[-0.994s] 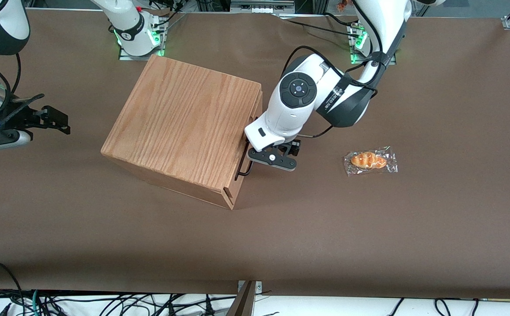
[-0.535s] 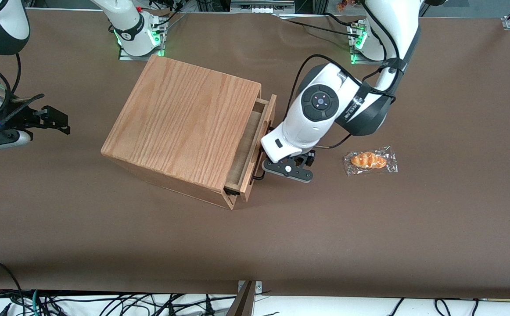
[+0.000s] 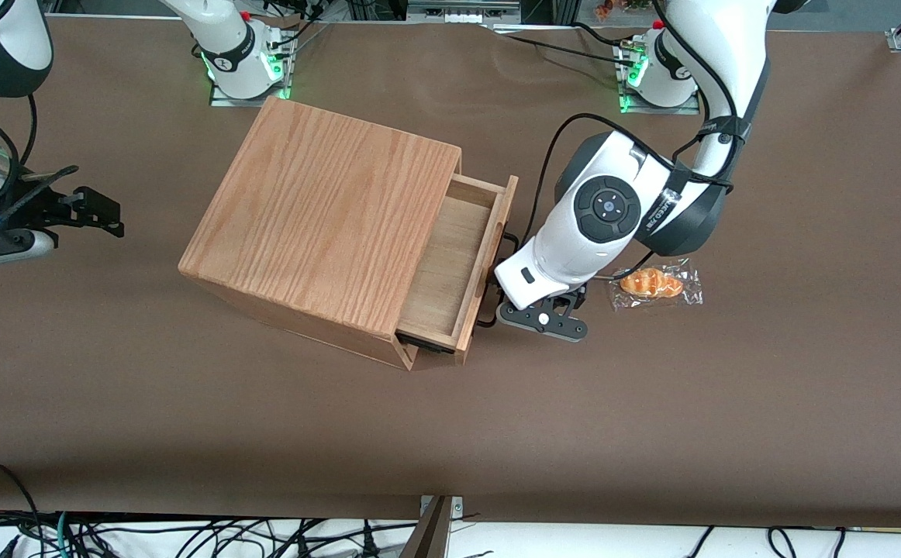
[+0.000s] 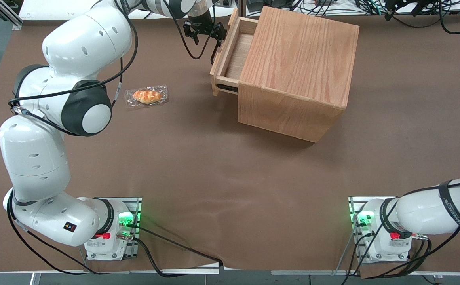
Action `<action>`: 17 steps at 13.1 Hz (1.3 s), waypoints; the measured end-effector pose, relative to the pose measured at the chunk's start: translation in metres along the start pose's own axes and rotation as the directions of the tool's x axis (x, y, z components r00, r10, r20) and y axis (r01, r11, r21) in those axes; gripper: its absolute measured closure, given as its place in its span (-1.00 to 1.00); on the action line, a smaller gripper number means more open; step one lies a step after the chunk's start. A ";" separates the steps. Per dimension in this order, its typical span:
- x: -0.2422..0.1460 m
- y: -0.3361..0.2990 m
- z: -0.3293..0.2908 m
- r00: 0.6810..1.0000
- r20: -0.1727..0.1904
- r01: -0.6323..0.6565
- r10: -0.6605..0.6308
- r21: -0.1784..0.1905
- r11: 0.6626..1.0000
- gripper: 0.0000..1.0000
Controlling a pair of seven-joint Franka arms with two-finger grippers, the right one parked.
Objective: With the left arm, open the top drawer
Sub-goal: 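Pull the handle outward with the left gripper, sliding the drawer open, then hold the left gripper at the opened drawer handle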
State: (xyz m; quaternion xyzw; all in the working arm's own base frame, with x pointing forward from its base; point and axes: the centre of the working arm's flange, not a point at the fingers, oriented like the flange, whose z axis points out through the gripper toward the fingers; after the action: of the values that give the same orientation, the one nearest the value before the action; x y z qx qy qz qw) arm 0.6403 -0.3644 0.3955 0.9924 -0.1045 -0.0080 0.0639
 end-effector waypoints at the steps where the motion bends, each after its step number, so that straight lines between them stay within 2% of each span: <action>1: 0.001 -0.003 0.000 1.000 0.001 0.004 -0.004 0.000 1.000 -1.00; 6: 0.001 -0.015 -0.001 1.000 0.023 0.008 -0.008 0.002 1.000 -1.00; 17: 0.002 -0.019 -0.001 0.999 0.030 -0.025 0.025 -0.006 1.000 -1.00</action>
State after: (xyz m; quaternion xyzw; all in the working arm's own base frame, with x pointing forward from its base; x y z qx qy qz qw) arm 0.6460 -0.3462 0.3940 0.9907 -0.1177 -0.0227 0.0649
